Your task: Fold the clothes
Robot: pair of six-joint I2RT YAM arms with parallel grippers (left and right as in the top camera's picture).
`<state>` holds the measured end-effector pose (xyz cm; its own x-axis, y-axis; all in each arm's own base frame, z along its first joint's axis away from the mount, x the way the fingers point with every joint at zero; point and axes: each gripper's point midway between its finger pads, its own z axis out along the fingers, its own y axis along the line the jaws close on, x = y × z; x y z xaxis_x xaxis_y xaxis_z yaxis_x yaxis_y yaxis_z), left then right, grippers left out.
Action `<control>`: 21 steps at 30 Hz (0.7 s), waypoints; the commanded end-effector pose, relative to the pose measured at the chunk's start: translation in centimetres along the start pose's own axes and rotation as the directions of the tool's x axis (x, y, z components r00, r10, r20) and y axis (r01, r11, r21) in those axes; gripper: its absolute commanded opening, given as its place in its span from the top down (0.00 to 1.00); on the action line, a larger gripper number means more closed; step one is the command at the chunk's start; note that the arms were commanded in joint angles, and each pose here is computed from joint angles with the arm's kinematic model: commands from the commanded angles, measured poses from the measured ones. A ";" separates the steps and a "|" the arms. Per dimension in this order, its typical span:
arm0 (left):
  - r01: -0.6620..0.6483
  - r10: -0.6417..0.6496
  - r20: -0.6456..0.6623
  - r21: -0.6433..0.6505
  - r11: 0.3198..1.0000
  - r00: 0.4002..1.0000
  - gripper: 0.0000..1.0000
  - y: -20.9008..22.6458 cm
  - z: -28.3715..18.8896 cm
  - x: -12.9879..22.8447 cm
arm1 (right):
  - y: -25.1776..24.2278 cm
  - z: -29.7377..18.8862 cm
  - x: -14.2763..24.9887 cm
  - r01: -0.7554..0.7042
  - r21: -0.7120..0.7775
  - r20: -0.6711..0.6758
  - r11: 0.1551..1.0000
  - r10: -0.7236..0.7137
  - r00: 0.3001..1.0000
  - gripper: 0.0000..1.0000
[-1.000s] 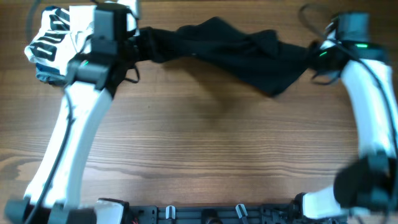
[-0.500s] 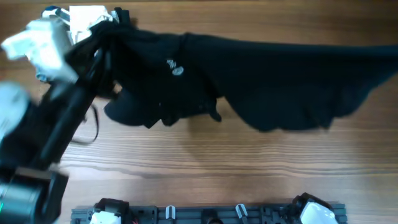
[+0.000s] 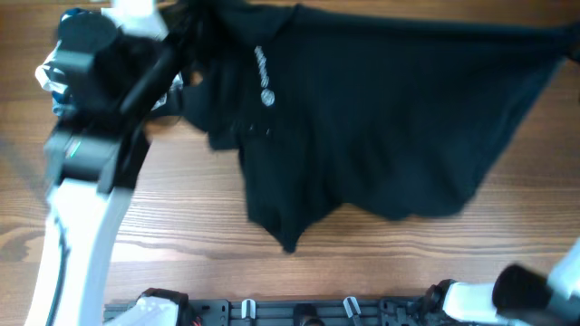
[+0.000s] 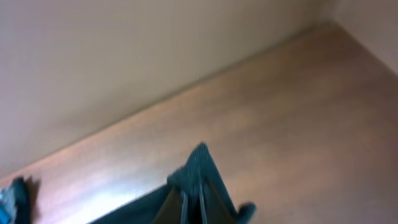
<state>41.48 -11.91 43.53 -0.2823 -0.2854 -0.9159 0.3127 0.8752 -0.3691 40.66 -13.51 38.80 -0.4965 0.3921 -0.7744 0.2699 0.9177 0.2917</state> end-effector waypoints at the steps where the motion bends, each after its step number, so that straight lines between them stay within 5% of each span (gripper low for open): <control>1: -0.027 0.039 0.162 -0.074 0.997 0.986 0.96 3.3 4.5 -3.2 | 0.5 6.5 -1.9 0.007 -0.049 0.046 0.999 -0.005 0.999 0.96; 7: -0.095 0.091 0.346 -0.007 0.995 0.934 0.96 1.2 6.9 -11.0 | 4.9 6.3 -8.5 0.093 -0.178 0.306 0.980 -0.035 0.952 0.96; 11: -0.184 0.180 0.323 -0.021 0.983 0.929 0.96 -0.2 5.8 -13.1 | 5.8 4.4 -10.4 0.125 -0.182 0.367 0.975 -0.051 0.929 0.96; 17: -0.198 0.196 -0.022 -0.091 0.976 0.980 0.96 3.8 9.0 -4.4 | 5.0 11.4 -4.8 0.129 -0.171 0.158 0.977 -0.102 0.982 0.96; 21: -0.162 0.113 -0.314 -0.134 0.978 0.943 0.96 7.7 11.7 4.5 | 4.1 18.4 2.2 0.107 -0.171 -0.079 0.979 -0.122 0.989 0.96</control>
<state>51.62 -12.02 41.51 -0.3616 -0.1028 -0.9266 0.2809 0.9357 -0.2134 53.85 -10.39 35.50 -0.4521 0.3057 -0.8379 0.0551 0.9472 0.3159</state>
